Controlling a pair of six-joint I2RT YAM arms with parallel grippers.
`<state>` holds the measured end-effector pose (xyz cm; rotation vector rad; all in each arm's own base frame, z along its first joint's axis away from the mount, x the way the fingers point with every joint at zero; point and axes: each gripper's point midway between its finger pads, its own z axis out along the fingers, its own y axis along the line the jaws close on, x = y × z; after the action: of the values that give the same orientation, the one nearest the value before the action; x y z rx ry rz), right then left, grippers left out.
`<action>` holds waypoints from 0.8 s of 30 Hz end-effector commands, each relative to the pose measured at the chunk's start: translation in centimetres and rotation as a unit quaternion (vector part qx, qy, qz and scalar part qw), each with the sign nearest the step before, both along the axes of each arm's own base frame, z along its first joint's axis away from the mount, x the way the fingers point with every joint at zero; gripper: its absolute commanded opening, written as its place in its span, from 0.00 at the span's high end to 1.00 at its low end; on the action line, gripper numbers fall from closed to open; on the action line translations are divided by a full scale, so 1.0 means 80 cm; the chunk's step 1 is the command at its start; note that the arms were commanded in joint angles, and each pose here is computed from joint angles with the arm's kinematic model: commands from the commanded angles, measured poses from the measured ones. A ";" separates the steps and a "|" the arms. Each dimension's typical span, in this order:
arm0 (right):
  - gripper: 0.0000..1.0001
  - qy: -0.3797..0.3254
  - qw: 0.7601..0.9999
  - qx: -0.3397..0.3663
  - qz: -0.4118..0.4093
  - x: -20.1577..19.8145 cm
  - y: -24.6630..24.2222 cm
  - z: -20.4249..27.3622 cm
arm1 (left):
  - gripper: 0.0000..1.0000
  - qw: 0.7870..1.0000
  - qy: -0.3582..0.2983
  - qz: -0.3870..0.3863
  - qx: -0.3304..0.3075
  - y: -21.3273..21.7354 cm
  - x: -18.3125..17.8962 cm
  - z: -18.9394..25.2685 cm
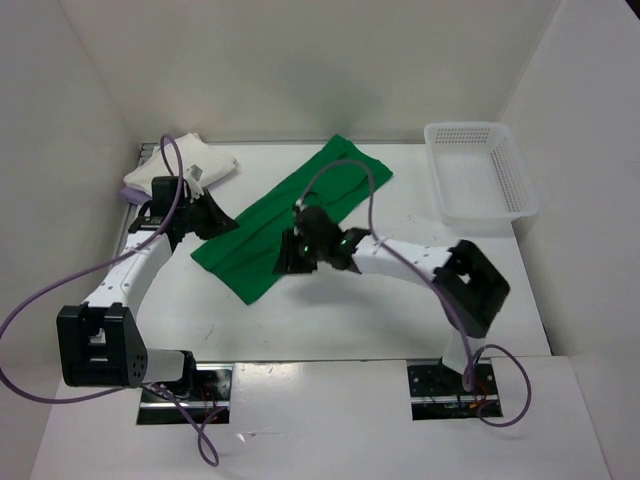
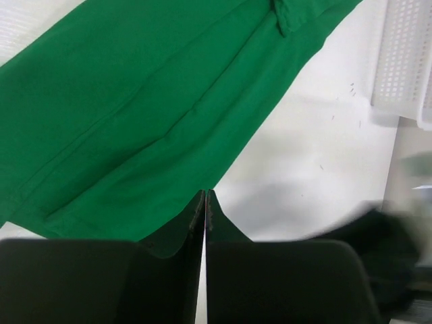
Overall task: Fold and stack the t-shirts
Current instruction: Rotate the tshirt 90 degrees
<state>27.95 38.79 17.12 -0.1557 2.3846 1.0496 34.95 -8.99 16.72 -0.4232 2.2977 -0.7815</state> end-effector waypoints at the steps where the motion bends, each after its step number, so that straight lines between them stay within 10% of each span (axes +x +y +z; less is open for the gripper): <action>1: 0.61 0.046 0.999 0.012 -0.010 -0.030 0.033 -0.063 | 0.92 1.000 -0.009 -0.014 0.022 0.003 0.004 -0.001; 15: 0.49 0.146 0.985 0.005 -0.090 -0.025 0.069 -0.190 | 0.71 1.000 0.010 -0.019 0.017 0.000 -0.030 -0.029; 24: 0.92 0.168 0.981 -0.022 -0.091 -0.032 0.064 -0.219 | 0.71 0.999 -0.007 -0.025 0.018 -0.001 -0.012 -0.016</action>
<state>26.00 45.19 1.76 0.2419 2.6125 1.1143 32.61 -8.84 13.53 -0.4337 2.3739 -0.7588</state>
